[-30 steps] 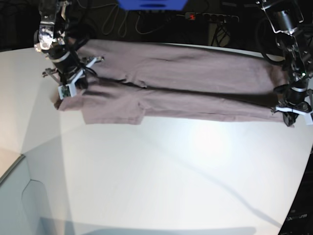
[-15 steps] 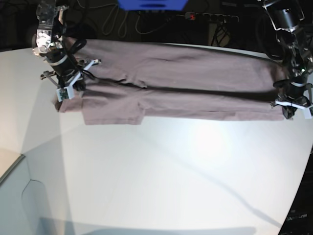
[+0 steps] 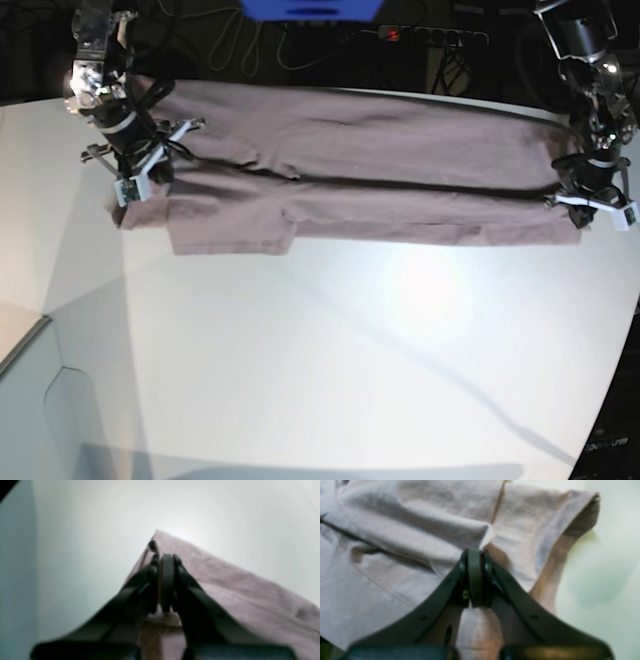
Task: Layout the t-shirt on the table in an organized manner, then fold the t-shirt properly
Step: 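Drag the shirt ends with both grippers to straighten the fold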
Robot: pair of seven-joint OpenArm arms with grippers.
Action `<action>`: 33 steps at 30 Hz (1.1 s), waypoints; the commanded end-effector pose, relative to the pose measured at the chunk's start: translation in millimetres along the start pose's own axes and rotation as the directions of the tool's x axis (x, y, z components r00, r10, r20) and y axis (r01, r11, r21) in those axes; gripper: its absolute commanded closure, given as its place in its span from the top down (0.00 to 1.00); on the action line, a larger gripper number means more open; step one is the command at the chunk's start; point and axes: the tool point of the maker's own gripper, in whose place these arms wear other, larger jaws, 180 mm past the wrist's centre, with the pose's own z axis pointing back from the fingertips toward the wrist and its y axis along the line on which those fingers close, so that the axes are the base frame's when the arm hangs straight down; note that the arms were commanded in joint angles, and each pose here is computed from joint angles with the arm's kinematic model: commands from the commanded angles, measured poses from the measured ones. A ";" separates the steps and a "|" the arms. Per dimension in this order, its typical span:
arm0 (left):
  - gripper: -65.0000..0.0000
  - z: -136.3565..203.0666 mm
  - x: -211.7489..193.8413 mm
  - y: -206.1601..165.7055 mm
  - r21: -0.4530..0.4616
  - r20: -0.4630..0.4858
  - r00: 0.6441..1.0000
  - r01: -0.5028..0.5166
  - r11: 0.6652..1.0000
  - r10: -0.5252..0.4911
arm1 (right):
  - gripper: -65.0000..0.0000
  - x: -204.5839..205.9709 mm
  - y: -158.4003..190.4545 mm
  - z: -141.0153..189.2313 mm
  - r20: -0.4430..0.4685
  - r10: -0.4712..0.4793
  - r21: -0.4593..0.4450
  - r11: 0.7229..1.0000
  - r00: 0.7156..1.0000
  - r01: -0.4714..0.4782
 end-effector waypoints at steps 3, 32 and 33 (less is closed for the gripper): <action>0.00 -1.1 21.6 1.1 -0.004 0.061 0.998 0.010 1.000 -0.010 | 0.24 8.0 -4.0 3.0 0.031 0.011 -0.008 1.000 0.999 -0.011; 0.00 -0.3 17.7 1.8 -0.002 0.048 0.999 0.014 1.000 -0.014 | 0.48 115.1 -30.5 -52.9 0.142 -0.072 -0.026 0.997 0.987 0.077; 0.00 0.0 17.0 2.1 -0.001 0.046 0.999 0.016 1.000 -0.016 | 0.48 115.2 -33.2 -58.6 0.131 -0.078 -0.023 0.996 0.988 0.082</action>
